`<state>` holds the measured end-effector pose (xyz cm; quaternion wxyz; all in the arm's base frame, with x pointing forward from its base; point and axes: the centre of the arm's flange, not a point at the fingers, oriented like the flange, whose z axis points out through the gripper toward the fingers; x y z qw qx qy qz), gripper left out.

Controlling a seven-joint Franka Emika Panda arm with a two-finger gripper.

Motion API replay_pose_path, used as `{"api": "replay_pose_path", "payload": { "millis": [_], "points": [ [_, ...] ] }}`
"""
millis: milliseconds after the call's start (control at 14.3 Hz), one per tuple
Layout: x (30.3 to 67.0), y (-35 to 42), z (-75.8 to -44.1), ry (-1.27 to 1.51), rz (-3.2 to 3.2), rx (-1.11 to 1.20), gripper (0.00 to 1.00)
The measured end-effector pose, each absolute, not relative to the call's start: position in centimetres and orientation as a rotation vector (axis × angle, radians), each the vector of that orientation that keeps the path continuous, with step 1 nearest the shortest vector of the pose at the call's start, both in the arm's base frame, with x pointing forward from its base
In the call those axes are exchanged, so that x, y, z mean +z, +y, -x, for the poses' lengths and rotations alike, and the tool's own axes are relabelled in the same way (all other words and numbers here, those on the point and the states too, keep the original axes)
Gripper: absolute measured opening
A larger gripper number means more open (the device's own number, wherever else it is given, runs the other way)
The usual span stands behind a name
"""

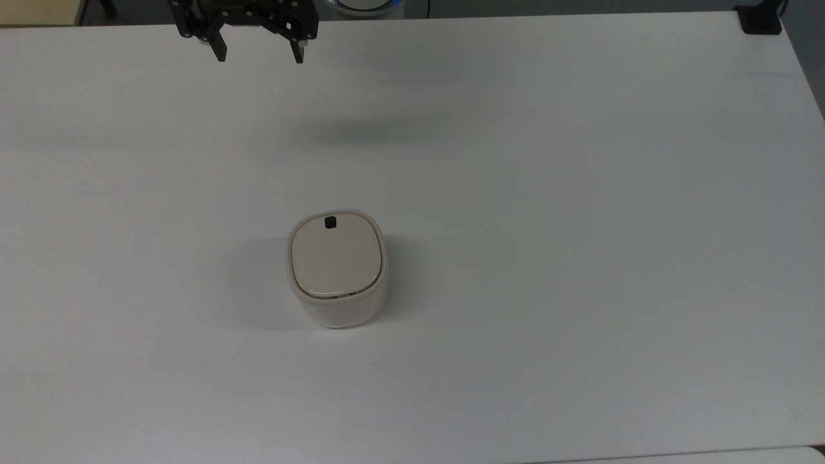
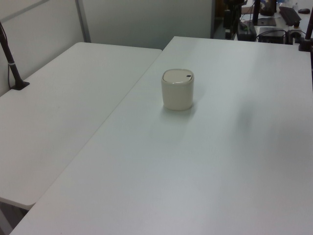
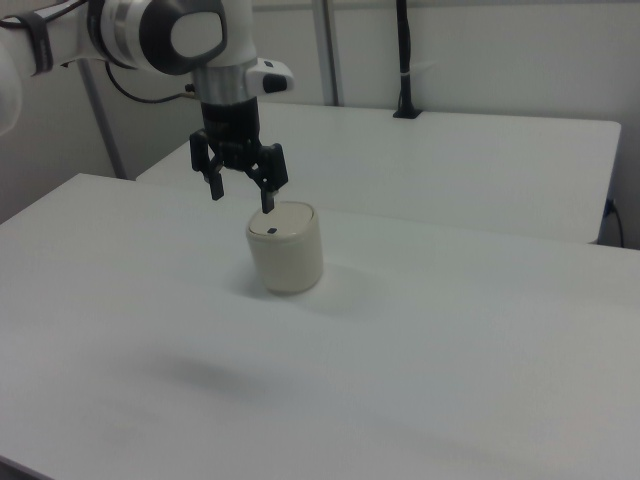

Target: Open the trash bin

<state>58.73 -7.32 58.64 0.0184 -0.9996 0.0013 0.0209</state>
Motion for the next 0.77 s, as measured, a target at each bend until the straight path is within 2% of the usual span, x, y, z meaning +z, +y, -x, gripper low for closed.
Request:
{"api": "replay_pose_path", "payload": {
  "millis": [140,350,629,769],
  "points": [
    [58.42,-8.69,-58.21,-0.109,3.072,0.099,1.00],
    [58.41,-8.50,-58.22,-0.134,3.070,0.100,0.99],
    [58.25,-8.40,-58.31,-0.142,3.069,0.104,0.58],
    [58.12,-8.32,-58.37,-0.151,3.068,0.107,0.53]
  ]
}}
